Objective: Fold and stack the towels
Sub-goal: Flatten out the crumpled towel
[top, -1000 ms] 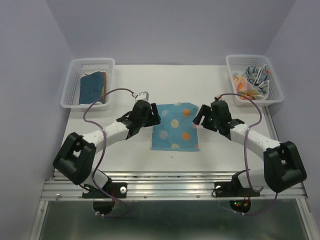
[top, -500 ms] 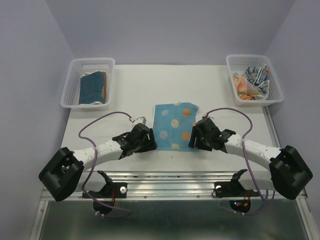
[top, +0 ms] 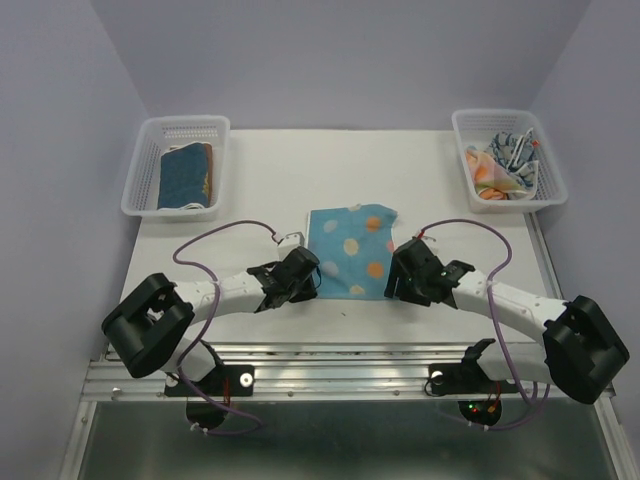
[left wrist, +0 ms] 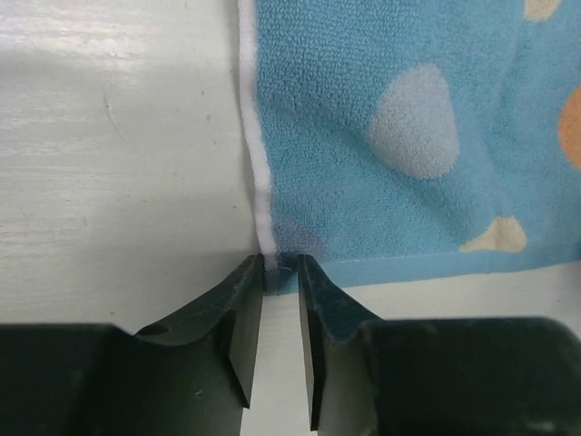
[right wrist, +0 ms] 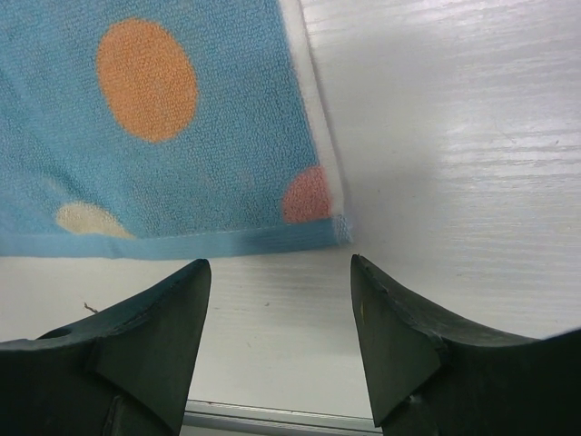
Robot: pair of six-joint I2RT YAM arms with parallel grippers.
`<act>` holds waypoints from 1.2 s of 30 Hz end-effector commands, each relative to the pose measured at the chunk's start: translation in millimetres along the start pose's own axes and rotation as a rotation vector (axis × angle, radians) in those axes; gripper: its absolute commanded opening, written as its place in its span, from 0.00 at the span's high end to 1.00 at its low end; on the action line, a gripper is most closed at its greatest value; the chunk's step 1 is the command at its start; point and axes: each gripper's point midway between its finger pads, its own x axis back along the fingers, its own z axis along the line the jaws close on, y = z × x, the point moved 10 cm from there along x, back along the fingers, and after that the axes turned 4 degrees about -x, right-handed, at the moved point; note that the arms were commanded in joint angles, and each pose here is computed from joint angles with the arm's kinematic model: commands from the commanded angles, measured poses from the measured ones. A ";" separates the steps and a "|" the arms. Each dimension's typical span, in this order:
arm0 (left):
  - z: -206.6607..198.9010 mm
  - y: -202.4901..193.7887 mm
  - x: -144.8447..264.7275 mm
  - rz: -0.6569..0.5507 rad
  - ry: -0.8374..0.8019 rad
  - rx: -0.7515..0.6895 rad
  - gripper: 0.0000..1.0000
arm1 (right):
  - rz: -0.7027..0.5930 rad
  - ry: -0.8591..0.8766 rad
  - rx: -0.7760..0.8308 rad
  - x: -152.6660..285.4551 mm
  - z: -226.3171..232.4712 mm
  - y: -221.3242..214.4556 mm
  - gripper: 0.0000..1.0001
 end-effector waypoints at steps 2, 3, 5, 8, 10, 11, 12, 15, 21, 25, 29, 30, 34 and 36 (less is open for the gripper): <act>19.5 -17.2 -6.1 0.059 0.148 -0.021 0.67 | -0.004 -0.019 0.001 -2.0 -6.7 -6.1 0.32; 19.6 -17.0 -6.2 0.056 0.150 -0.020 0.67 | 0.001 -0.024 0.002 -3.2 -7.3 -7.0 0.32; 19.4 -16.3 -6.6 0.051 0.153 -0.020 0.69 | 0.010 -0.036 0.006 -5.7 -9.3 -9.2 0.32; 19.7 -16.4 -9.2 0.048 0.164 -0.026 1.00 | 0.007 -0.043 0.010 -6.6 -9.5 -9.1 0.32; 20.4 -18.0 -9.0 0.046 0.168 -0.033 1.00 | 0.002 -0.048 0.007 -6.9 -8.7 -7.6 0.32; 19.4 -18.1 -7.3 0.038 0.164 -0.032 1.00 | 0.003 -0.046 0.010 -6.8 -8.2 -7.7 0.32; 19.0 -18.9 -6.2 0.031 0.162 -0.028 1.00 | 0.002 -0.046 0.008 -7.0 -7.8 -7.1 0.32; 16.2 -16.0 2.2 -0.007 0.135 -0.025 1.00 | 0.001 -0.048 0.011 -7.5 -6.6 -6.4 0.34; 8.3 -12.1 16.6 -0.052 0.046 -0.023 1.00 | 0.011 -0.095 0.031 -14.4 -6.4 -6.5 0.36; 5.1 -13.0 17.6 -0.052 0.025 -0.024 1.00 | 0.026 -0.079 0.030 -18.0 -2.6 -8.9 0.39; 2.8 -14.8 15.1 -0.046 0.026 -0.027 1.00 | 0.034 -0.065 0.041 -18.1 3.0 -10.5 0.46; 2.7 -15.2 14.6 -0.045 0.028 -0.031 1.00 | 0.041 -0.067 0.047 -18.6 3.7 -12.0 0.49; 1.4 -16.6 14.1 -0.043 0.027 -0.041 1.00 | 0.050 -0.121 0.047 -19.5 -1.6 -15.6 0.76; 0.0 -15.8 14.4 -0.047 0.019 -0.042 1.00 | 0.041 -0.110 0.037 -17.1 -1.1 -15.9 0.86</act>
